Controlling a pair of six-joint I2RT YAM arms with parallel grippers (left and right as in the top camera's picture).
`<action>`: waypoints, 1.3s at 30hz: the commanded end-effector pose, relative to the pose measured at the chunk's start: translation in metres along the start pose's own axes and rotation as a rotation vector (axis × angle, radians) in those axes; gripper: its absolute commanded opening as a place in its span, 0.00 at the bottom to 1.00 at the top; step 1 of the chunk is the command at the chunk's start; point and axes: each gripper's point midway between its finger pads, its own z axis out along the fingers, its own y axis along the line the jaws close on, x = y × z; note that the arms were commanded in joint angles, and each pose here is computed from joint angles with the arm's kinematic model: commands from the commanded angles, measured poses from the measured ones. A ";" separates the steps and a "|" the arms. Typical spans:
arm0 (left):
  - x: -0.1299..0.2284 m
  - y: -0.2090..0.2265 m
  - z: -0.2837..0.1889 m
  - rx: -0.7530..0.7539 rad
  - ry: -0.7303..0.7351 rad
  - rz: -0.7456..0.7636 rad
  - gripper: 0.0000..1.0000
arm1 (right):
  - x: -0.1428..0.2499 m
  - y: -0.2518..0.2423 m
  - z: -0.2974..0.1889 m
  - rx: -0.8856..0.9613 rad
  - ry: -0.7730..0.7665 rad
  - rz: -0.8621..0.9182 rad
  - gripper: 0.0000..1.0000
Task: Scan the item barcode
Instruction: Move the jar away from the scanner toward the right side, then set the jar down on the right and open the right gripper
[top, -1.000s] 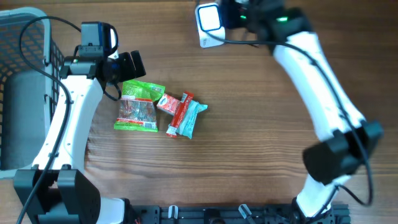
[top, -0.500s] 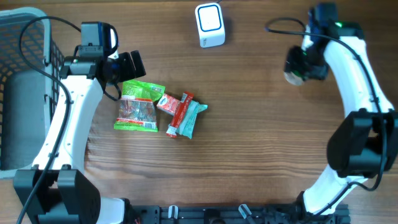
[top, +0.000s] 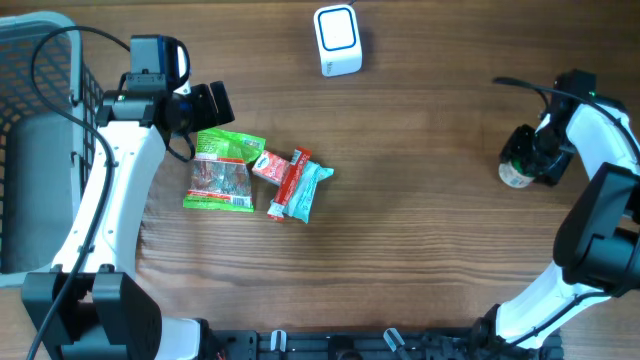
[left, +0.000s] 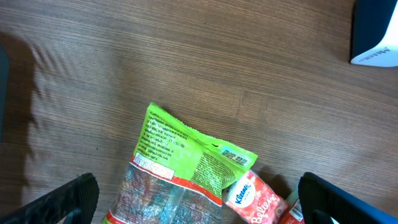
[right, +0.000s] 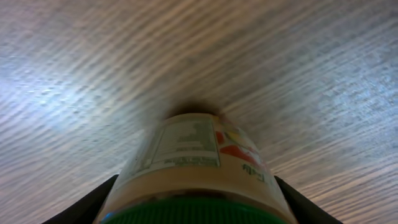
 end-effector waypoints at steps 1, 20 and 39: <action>0.002 0.003 0.004 -0.010 0.008 0.010 1.00 | -0.002 -0.005 0.004 0.020 -0.006 0.019 0.59; 0.002 0.003 0.004 -0.010 0.008 0.010 1.00 | -0.016 0.009 -0.116 -0.096 -0.222 -0.086 0.94; 0.002 0.003 0.004 -0.010 0.008 0.010 1.00 | 0.122 0.166 -0.203 -0.643 -0.090 -0.519 0.99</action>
